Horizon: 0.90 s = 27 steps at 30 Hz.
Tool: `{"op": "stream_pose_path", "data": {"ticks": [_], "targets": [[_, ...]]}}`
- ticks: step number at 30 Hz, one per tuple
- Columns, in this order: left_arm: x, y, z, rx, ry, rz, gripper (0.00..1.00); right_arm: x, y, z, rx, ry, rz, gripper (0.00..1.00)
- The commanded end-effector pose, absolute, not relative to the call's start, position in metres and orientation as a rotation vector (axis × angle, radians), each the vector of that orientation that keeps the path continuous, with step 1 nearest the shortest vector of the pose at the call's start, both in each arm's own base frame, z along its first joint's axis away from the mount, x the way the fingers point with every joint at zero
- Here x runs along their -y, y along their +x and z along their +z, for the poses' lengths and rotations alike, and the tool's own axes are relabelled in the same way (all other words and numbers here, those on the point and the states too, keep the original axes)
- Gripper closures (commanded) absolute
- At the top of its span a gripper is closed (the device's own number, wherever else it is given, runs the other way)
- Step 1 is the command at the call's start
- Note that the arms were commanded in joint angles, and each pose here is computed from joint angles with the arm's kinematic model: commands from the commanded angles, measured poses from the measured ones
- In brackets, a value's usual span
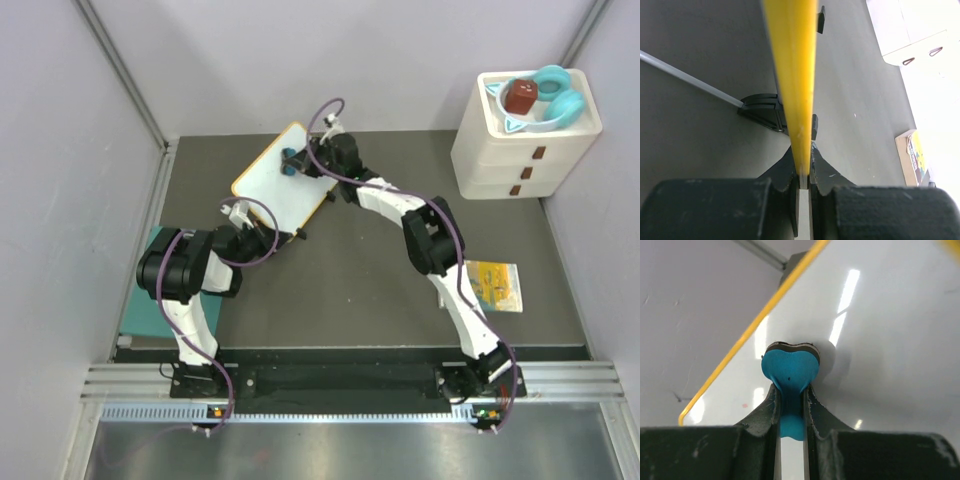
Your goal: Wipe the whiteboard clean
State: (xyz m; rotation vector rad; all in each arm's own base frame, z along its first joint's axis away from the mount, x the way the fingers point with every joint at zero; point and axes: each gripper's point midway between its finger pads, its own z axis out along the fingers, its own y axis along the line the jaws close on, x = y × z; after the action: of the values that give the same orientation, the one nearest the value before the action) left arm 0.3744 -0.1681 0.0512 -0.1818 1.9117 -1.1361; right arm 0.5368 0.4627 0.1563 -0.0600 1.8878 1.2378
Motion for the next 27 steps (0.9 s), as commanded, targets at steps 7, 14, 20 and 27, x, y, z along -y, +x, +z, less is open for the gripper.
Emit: {"op": "stream_pose_path", "data": {"ticks": [7, 14, 20, 27], "targets": [[0.196, 0.323, 0.026, -2.075, -0.038, -1.275, 1.0, -0.344, 0.581, 0.103, -2.011, 0.208, 1.05, 1.0], [0.196, 0.323, 0.028, -2.069, -0.038, -1.275, 1.0, -0.326, 0.544, 0.16, -1.917, 0.081, 1.052, 1.0], [0.197, 0.323, 0.033, -2.048, -0.026, -1.283, 1.0, -0.317, 0.517, 0.203, -1.92, -0.019, 1.052, 1.0], [0.197, 0.32, 0.041, -2.023, -0.005, -1.291, 1.0, -0.292, 0.494, 0.202, -1.95, -0.003, 1.033, 1.0]]}}
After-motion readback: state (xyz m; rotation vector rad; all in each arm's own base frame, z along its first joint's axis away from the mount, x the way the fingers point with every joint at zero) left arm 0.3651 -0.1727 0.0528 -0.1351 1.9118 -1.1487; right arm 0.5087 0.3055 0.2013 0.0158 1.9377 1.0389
